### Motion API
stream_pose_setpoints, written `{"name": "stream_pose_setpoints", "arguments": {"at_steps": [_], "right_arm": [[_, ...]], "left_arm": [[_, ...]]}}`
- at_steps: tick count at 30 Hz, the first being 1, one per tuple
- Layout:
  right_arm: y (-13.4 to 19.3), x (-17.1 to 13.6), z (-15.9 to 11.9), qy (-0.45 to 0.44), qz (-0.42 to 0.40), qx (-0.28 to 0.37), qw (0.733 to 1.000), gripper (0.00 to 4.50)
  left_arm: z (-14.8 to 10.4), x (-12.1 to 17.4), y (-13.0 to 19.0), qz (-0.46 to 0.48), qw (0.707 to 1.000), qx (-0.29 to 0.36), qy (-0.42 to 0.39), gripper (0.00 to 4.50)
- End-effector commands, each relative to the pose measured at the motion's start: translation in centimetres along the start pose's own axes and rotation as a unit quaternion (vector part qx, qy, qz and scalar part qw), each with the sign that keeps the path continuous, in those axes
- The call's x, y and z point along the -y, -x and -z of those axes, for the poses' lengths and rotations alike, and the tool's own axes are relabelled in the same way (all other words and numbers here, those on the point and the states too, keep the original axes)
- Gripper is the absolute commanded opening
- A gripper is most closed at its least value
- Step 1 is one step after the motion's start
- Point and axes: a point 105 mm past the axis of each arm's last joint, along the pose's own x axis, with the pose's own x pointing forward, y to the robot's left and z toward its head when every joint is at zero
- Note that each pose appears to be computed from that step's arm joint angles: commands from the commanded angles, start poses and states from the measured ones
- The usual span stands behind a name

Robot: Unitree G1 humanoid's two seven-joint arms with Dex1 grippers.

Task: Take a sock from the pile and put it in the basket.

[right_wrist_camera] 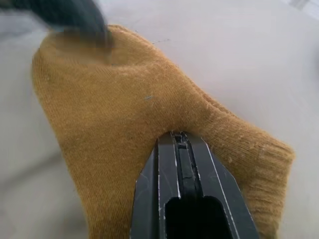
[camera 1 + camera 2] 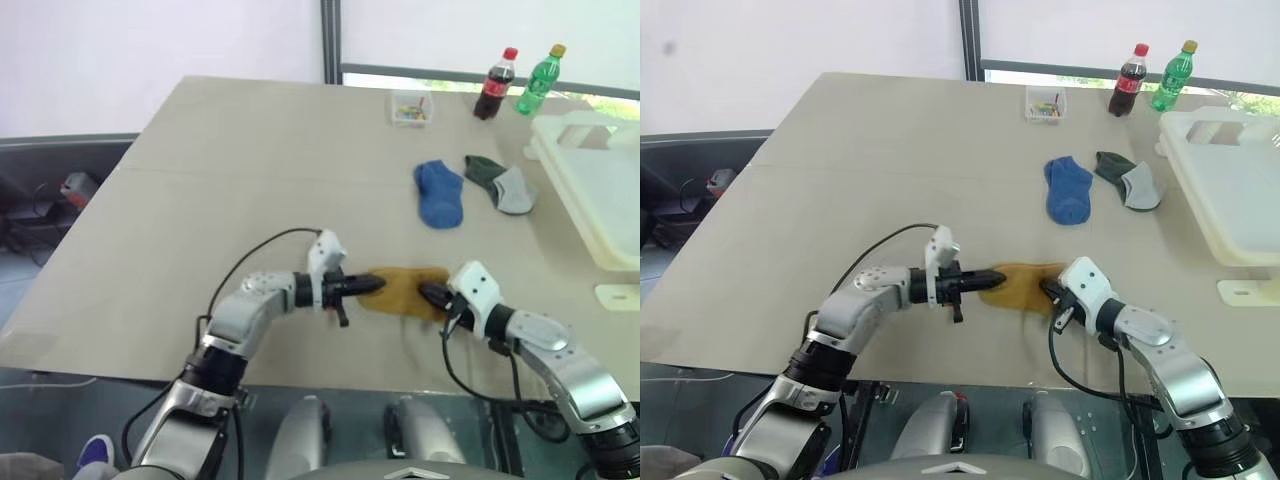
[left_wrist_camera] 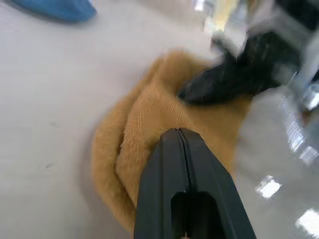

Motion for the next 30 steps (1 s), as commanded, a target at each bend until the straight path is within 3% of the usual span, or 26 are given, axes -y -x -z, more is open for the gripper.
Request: {"name": "stream_pose_setpoints", "arguments": {"at_steps": [1,4,11,13,19,24,30], "right_arm": [[0.7,-0.1,-0.6,0.011,-0.007,0.001,1.000,0.00],[0.5,-0.3,-0.1,0.010,-0.008,-0.006,1.000,0.00],[0.2,-0.4,-0.4,0.009,-0.006,0.000,1.000,0.00],[0.1,-0.5,-0.4,0.009,-0.006,0.000,1.000,0.00],[0.1,-0.9,-0.4,0.014,-0.008,-0.001,1.000,0.00],[0.1,-0.9,-0.4,0.014,-0.004,-0.001,1.000,0.00],[-0.1,-0.9,-0.5,0.012,-0.004,0.001,1.000,0.00]], "left_arm": [[-2.0,0.5,2.4,0.002,0.999,0.005,0.032,0.02],[-0.9,-0.6,3.5,-0.036,0.997,-0.053,0.040,0.79],[-0.2,0.1,2.9,-0.018,0.988,-0.110,0.103,3.95],[0.8,-0.6,2.5,-0.045,0.978,-0.138,0.150,4.49],[1.8,-0.8,2.2,-0.065,0.956,-0.189,0.216,4.49],[1.6,0.3,0.4,-0.023,0.946,-0.205,0.251,4.49],[0.0,2.1,-1.7,0.065,0.936,-0.159,0.307,4.49]]}}
